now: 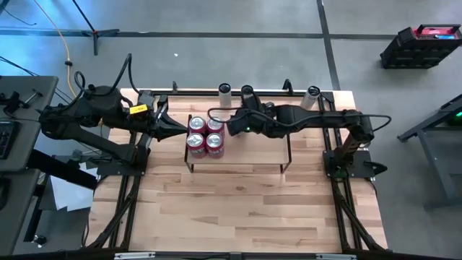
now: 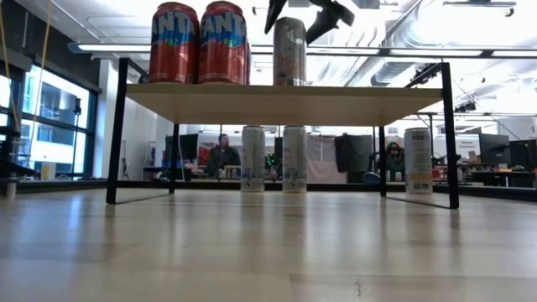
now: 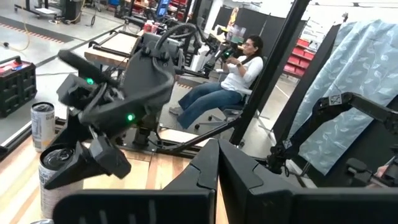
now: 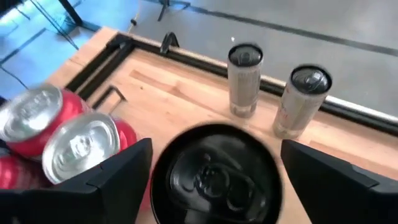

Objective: Place canned beverage on shelf
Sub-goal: Put the white yellow soda can on the shelf, then put the white yellow soda can on the shelf aligned with the other white yellow soda can

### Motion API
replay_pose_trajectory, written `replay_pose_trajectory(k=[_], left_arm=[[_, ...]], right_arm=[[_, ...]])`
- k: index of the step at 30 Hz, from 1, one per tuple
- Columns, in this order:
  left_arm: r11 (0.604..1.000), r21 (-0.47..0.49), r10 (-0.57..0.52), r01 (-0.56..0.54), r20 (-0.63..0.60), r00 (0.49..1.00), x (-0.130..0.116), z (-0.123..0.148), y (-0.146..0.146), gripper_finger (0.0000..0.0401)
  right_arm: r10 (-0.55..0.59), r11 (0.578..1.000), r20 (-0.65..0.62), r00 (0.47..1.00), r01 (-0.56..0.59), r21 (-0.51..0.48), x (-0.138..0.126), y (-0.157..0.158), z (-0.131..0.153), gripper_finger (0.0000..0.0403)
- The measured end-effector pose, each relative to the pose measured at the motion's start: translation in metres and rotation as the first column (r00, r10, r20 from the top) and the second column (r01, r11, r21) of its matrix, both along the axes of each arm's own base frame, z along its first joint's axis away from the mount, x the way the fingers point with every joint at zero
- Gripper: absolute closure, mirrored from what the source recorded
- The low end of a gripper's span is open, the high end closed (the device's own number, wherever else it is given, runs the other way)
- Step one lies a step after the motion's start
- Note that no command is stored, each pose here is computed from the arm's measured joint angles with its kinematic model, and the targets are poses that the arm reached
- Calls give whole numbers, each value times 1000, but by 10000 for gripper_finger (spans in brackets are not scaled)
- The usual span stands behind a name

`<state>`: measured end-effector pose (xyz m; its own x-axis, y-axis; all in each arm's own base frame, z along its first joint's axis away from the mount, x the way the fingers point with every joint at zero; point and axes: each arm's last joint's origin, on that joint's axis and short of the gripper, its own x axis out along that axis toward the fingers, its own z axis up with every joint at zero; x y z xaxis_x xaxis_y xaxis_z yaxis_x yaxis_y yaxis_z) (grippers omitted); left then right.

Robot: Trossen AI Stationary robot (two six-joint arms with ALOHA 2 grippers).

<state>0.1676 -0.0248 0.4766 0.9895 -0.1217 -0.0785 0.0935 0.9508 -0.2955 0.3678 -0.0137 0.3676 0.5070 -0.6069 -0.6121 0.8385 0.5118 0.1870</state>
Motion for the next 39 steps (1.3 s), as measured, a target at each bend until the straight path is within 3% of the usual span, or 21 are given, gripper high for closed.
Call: replay_pose_trajectory(k=[6, 16, 24, 30, 39], left_arm=[[1000, 2, 0, 0, 0, 1000, 0, 0, 0, 401], [1000, 19, -1, 1, 3, 1000, 0, 0, 0, 401], [1000, 30, -1, 1, 4, 1000, 0, 0, 0, 401], [999, 54, 4, -5, 9, 1000, 2, 0, 0, 401], [995, 65, 83, -79, -51, 995, 24, -10, 1, 401]], right_arm=[[-11, 999, 17, 1000, 12, -45, -4, -1, 18, 42], [-11, 993, 47, 999, 16, -113, -22, -7, 68, 40], [-142, 985, -163, 976, 123, -124, -74, -42, 97, 40], [-210, 975, -228, 951, 188, -116, -91, -74, 98, 41], [-324, 946, -436, 839, 284, -157, -100, -119, 58, 41]])
